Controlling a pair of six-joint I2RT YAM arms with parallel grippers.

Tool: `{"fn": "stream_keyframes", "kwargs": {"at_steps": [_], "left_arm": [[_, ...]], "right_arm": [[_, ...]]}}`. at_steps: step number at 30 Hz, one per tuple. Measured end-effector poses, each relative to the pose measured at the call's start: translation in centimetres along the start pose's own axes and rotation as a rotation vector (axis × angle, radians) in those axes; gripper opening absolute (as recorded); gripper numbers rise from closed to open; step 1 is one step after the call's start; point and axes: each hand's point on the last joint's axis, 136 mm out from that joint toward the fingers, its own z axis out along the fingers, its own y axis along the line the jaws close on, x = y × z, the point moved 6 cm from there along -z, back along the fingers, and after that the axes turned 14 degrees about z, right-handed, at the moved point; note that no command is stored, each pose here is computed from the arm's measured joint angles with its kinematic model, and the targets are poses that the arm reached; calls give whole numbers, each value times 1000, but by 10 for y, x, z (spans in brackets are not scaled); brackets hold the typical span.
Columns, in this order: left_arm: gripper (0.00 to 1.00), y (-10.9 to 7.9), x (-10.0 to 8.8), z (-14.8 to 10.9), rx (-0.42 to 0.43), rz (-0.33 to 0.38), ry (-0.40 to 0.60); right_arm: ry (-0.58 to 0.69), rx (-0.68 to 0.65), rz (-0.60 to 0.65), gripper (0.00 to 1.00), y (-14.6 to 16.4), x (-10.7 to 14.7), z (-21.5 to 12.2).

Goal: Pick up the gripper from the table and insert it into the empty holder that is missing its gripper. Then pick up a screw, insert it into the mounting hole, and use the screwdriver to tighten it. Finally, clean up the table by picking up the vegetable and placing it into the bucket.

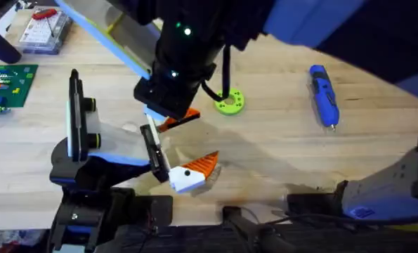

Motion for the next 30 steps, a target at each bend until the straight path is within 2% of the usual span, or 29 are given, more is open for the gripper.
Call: {"fn": "stream_keyframes", "kwargs": {"at_steps": [7,30], "left_arm": [[990,0,0,0,0,0,0],[990,0,0,0,0,0,0]], "right_arm": [[29,5,2,7,-1,1,9],[36,6,-15,7,-1,2,10]]}}
